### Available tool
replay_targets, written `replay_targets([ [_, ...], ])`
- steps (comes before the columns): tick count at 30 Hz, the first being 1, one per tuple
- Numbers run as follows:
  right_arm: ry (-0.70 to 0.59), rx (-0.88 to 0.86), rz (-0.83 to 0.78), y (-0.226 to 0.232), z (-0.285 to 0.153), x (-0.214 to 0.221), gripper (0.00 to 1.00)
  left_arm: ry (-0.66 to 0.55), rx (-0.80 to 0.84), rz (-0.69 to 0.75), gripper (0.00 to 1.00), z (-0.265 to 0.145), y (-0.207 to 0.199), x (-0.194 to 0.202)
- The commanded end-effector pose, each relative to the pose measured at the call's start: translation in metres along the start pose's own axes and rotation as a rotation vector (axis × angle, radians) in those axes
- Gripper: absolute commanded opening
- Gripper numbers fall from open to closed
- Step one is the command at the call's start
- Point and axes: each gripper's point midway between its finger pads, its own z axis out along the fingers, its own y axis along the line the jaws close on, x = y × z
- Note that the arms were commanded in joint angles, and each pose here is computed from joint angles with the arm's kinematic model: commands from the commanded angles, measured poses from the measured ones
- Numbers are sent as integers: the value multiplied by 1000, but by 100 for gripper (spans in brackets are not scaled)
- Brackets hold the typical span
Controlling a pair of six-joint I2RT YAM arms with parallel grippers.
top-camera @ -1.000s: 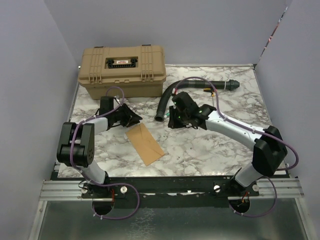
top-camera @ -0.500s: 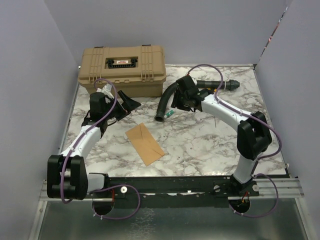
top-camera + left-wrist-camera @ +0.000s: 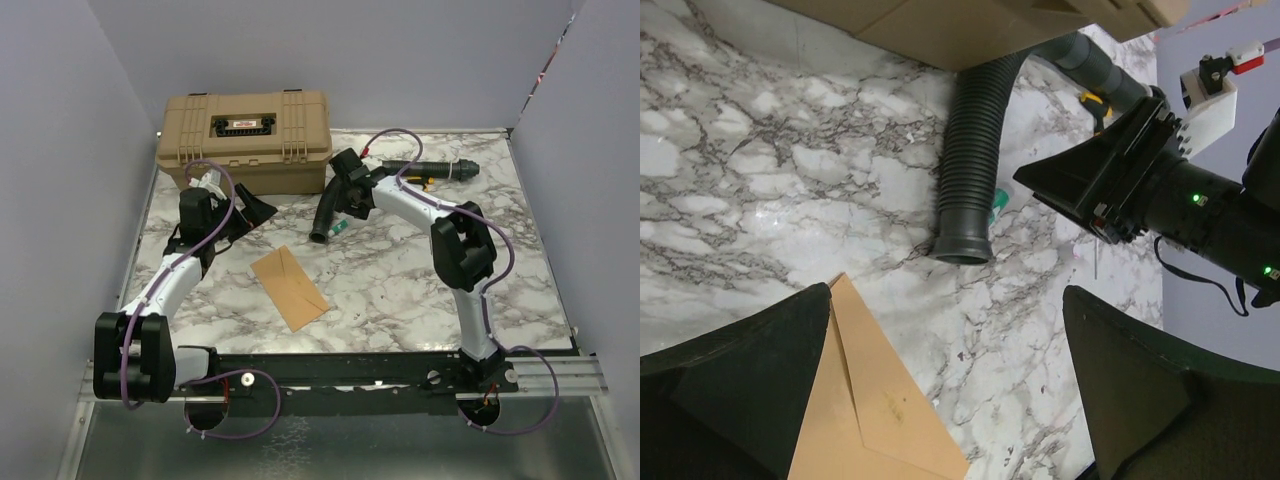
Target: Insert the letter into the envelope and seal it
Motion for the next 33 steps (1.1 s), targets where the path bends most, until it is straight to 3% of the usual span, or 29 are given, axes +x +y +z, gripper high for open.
replay_targets([
  [1, 25, 111, -4, -19, 10, 8, 48, -1, -28, 9, 99, -4, 10, 10],
  [9, 74, 91, -35, -15, 22, 21, 48, -11, -33, 22, 99, -6, 11, 9],
  [18, 126, 112, -38, -19, 30, 35, 40, -10, -39, 28, 99, -8, 12, 11],
  [26, 140, 96, -26, -16, 24, 36, 26, 6, -9, 54, 99, -6, 5, 8],
  [29, 139, 86, -16, -15, 21, 36, 28, 11, -8, 55, 99, -5, 5, 9],
  [33, 137, 101, -10, -18, 16, 34, 44, 18, -11, 51, 99, -4, 6, 11],
])
